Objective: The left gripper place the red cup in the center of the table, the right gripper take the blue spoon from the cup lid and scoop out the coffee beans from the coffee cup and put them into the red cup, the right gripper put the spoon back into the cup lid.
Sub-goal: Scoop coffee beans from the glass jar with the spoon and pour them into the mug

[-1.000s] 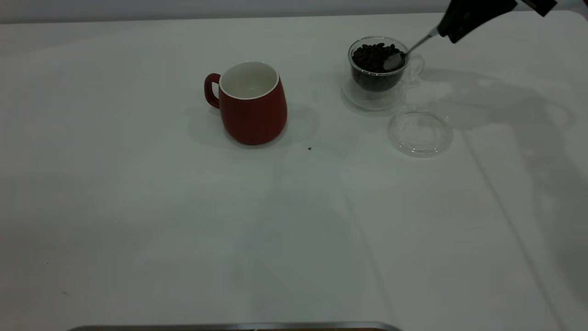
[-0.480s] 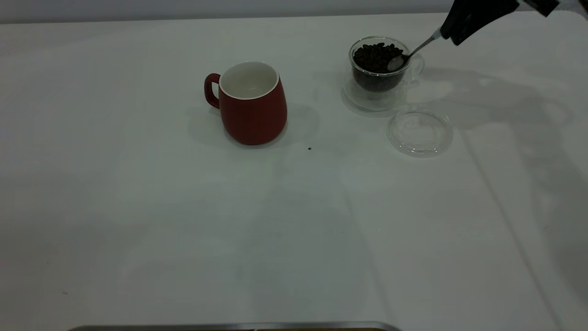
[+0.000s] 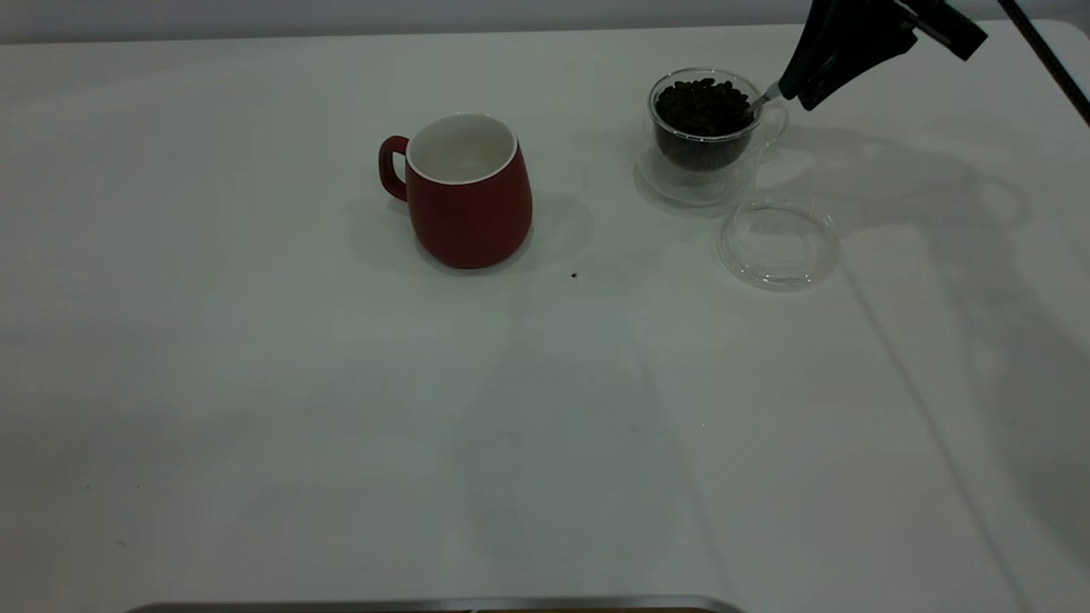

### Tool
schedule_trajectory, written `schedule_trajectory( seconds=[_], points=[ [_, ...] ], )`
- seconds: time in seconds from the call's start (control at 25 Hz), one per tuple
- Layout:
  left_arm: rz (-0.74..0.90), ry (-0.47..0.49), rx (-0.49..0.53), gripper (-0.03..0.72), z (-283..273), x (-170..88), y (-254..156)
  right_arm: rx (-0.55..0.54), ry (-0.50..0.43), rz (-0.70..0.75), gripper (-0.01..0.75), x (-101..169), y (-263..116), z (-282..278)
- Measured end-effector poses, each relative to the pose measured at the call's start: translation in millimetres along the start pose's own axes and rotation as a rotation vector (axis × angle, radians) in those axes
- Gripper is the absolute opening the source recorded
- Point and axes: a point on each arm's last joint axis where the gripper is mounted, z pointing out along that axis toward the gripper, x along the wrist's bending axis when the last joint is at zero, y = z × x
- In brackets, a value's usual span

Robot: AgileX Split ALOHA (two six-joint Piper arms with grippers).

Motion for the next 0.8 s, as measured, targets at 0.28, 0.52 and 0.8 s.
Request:
schedule_trajectory(
  seconds=[0.28, 0.52, 0.8],
  points=[
    [0.0, 0.0, 0.0, 0.5, 0.0, 0.0, 0.0, -0.012, 0.054, -0.017, 0.099, -9.5, 3.2, -3.2],
    [0.0, 0.0, 0.0, 0.5, 0.0, 0.0, 0.0, 0.009, 0.106, -0.052, 0.098, -16.1, 2.6, -6.2],
    [0.0, 0.0, 0.0, 0.5, 0.0, 0.0, 0.0, 0.003, 0.152, -0.063, 0.098, -29.8, 5.5, -1.3]
  ],
)
